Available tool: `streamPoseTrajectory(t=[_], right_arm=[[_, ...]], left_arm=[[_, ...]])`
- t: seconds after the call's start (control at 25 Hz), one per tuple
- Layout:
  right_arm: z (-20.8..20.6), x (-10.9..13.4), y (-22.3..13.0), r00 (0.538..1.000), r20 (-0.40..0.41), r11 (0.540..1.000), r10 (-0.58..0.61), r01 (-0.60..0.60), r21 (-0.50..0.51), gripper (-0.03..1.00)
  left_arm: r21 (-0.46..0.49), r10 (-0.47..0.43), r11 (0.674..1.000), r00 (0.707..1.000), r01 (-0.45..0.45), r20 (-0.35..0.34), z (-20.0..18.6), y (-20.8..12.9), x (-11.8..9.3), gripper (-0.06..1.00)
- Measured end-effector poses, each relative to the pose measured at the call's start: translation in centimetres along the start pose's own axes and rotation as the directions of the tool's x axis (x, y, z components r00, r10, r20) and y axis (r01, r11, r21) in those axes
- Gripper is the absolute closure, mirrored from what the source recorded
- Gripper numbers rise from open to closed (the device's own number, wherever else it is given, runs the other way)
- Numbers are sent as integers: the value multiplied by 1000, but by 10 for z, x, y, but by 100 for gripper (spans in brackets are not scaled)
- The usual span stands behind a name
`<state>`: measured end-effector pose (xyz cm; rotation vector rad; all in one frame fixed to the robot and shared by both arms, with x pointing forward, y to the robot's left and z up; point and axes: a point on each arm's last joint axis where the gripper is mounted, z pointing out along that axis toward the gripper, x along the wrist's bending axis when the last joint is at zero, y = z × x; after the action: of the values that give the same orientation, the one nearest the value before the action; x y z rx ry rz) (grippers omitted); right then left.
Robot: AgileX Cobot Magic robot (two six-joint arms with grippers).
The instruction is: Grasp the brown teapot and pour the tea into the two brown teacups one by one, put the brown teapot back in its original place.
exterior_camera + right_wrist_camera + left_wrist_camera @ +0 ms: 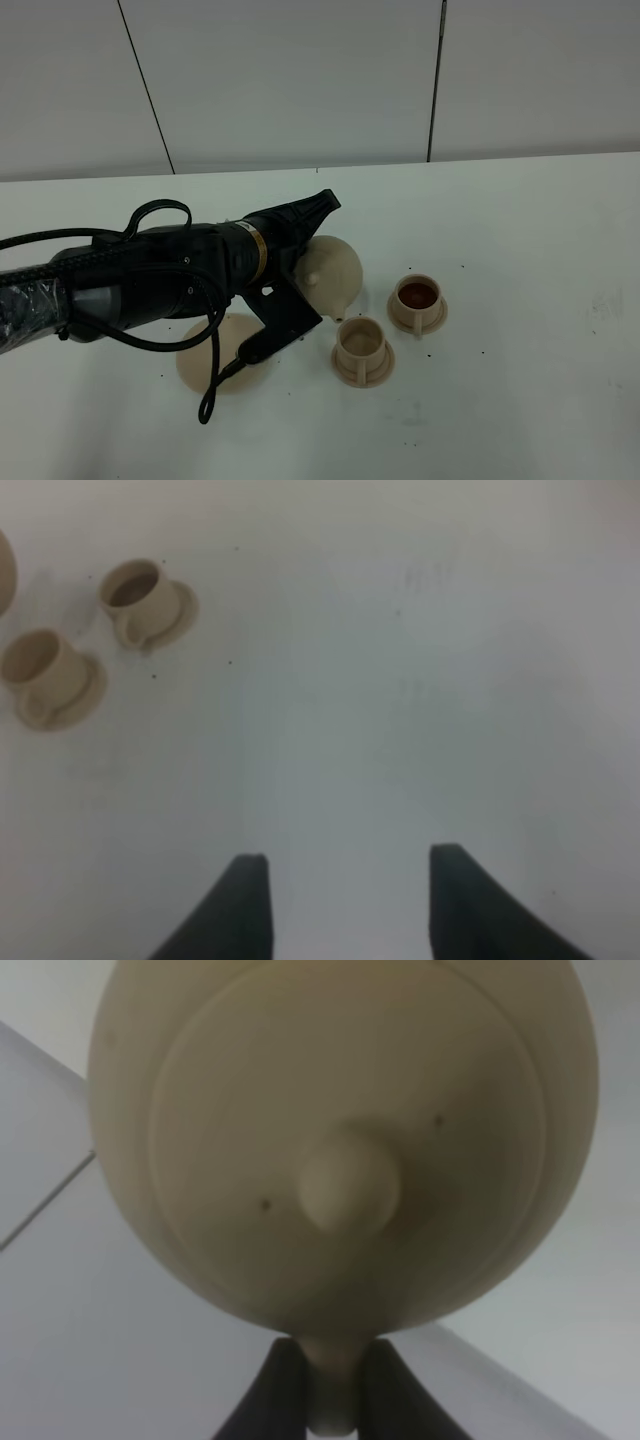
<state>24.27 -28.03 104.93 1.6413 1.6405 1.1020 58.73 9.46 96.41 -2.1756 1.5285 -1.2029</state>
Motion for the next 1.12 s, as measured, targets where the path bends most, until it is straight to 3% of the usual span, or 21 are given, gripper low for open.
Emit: streamPoseTrajectory(t=[1.12], right_arm=[[0, 0, 0, 1000, 0, 1000, 0, 0, 0, 61]], left_arm=[[-20, 152, 988, 985, -154, -78, 0, 3, 7, 77]])
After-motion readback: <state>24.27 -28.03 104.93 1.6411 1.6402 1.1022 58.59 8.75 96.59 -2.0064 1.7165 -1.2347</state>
